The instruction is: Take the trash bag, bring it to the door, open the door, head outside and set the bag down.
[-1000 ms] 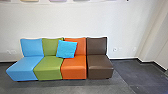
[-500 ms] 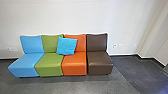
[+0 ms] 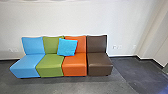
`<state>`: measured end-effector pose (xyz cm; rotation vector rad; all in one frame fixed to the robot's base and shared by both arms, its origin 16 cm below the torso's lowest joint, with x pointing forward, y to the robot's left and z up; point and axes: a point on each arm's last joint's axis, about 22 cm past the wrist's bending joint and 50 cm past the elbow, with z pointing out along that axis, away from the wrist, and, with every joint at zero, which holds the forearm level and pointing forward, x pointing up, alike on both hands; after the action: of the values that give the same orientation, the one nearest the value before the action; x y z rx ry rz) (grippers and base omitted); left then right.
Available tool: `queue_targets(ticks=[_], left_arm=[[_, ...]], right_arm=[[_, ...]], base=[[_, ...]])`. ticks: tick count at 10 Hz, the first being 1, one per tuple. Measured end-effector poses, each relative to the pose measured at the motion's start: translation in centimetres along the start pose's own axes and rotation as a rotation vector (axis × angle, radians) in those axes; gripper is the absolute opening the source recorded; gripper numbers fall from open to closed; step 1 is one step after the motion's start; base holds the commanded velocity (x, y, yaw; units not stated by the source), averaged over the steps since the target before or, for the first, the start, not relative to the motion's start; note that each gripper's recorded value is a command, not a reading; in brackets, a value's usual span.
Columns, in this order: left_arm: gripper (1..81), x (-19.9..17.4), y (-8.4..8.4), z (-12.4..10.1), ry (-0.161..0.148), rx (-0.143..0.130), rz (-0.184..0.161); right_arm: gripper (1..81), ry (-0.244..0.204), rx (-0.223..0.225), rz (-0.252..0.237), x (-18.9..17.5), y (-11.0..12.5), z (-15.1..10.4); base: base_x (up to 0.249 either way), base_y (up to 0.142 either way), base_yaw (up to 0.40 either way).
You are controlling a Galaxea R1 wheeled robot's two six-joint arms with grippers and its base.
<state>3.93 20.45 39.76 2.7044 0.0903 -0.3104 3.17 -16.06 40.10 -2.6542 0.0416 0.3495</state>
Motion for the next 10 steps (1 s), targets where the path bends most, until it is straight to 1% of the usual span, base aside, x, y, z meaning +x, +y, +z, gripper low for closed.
queue_targets(ticks=[1,2,3,4,5,7,8,9,10], left_arm=[[1.0,0.3,0.5,-0.3,0.019,0.000,0.015],[1.0,0.4,0.5,-0.6,0.036,0.008,0.024],[1.0,0.3,0.1,-1.0,0.054,0.026,0.028],[1.0,0.2,-0.4,-1.4,0.071,0.044,0.031],[1.0,-0.1,-0.4,-1.6,0.084,0.052,0.034],[1.0,0.2,0.4,-2.1,0.118,0.046,0.051],[1.0,0.3,0.7,-2.3,0.131,0.044,0.056],[1.0,-0.4,0.7,-2.3,0.129,0.045,0.055],[1.0,-1.2,0.7,-2.2,0.121,0.044,0.052]], right_arm=[[81.1,0.014,-0.003,-0.014,-0.5,-0.7,0.1],[81.1,0.024,-0.007,-0.022,-0.8,-1.0,0.0],[81.1,0.036,-0.024,-0.026,-1.4,-0.6,-0.2],[81.1,0.057,-0.033,-0.037,-1.0,-0.6,-0.5],[81.1,0.077,-0.032,-0.047,-0.7,-1.0,-0.9],[81.1,0.112,-0.034,-0.065,-0.5,-1.3,-1.6],[81.1,0.116,-0.039,-0.066,-1.0,-1.1,-1.7],[81.1,0.109,-0.045,-0.065,-1.9,-0.9,-1.6],[81.1,0.096,-0.045,-0.062,-3.0,-0.8,-1.5]], base=[[0.000,0.000,0.000],[0.000,0.000,0.000],[0.000,0.000,0.000],[0.000,0.000,0.000],[0.000,0.000,0.000],[0.000,0.000,0.000],[0.000,0.000,0.000],[0.000,0.000,0.000],[0.000,0.000,0.000]])
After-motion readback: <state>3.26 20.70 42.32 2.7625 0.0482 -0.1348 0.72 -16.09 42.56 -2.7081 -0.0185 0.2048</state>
